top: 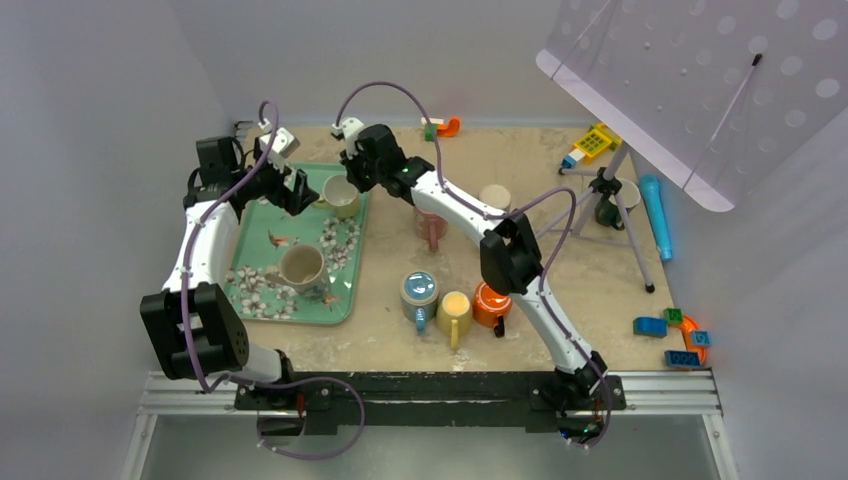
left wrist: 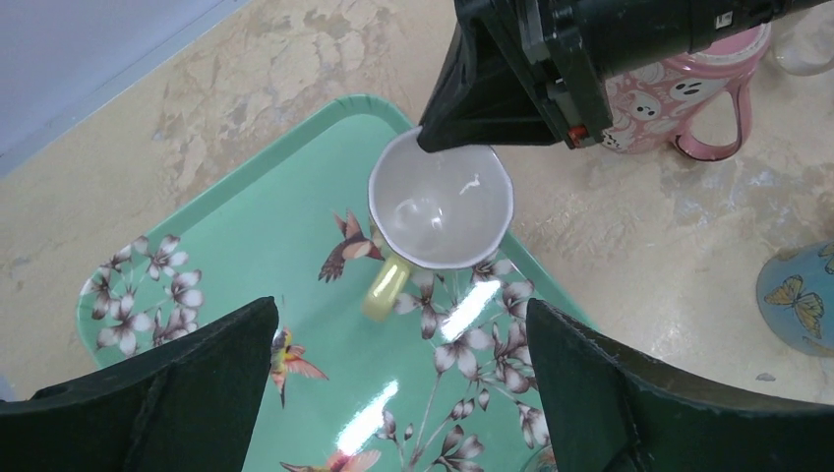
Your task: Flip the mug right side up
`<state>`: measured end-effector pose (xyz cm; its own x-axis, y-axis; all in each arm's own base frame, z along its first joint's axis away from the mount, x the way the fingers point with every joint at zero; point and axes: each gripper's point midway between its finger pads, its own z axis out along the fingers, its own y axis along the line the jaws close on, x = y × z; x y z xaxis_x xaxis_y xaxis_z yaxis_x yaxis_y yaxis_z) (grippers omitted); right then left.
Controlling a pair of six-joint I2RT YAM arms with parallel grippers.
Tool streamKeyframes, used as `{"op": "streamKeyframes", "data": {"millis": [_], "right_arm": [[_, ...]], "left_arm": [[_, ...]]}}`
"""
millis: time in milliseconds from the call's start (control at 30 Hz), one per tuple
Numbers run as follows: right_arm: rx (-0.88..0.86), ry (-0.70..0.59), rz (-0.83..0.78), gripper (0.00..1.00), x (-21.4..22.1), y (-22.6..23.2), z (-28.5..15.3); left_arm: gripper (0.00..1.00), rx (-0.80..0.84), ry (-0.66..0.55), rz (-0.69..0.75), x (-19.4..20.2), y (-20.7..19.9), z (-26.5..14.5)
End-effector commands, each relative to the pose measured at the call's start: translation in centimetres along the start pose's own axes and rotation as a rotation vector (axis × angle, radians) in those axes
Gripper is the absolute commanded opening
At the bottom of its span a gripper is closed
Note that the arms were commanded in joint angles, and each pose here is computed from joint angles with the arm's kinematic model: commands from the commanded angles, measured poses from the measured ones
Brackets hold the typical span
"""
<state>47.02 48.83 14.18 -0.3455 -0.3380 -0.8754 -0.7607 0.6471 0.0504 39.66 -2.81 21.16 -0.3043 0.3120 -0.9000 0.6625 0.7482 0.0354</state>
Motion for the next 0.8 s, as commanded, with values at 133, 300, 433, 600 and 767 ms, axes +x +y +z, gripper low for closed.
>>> {"op": "streamKeyframes", "data": {"millis": [133, 300, 433, 600, 767], "right_arm": [[0.229, -0.263, 0.048, 0.0, -8.7, -4.5, -1.7], [0.171, -0.281, 0.084, 0.0, -8.6, -4.1, -0.6], [0.151, -0.294, 0.095, 0.41, -8.9, -3.7, -1.0], [0.152, -0.377, 0.062, 0.78, -14.2, -3.4, -6.1], [0.211, -0.459, 0.02, 0.88, -19.3, -3.5, -15.2]], "left_arm": [[1.0, -0.048, -0.054, 0.015, -2.6, 0.5, -1.2], [1.0, -0.025, -0.045, -0.004, -2.7, 0.3, -1.1], [1.0, 0.005, -0.043, -0.002, -2.7, -0.4, -1.3], [1.0, 0.054, -0.043, 0.007, -3.7, -2.2, -2.3], [0.96, 0.075, -0.023, -0.029, -5.1, -5.1, -3.5]]}}
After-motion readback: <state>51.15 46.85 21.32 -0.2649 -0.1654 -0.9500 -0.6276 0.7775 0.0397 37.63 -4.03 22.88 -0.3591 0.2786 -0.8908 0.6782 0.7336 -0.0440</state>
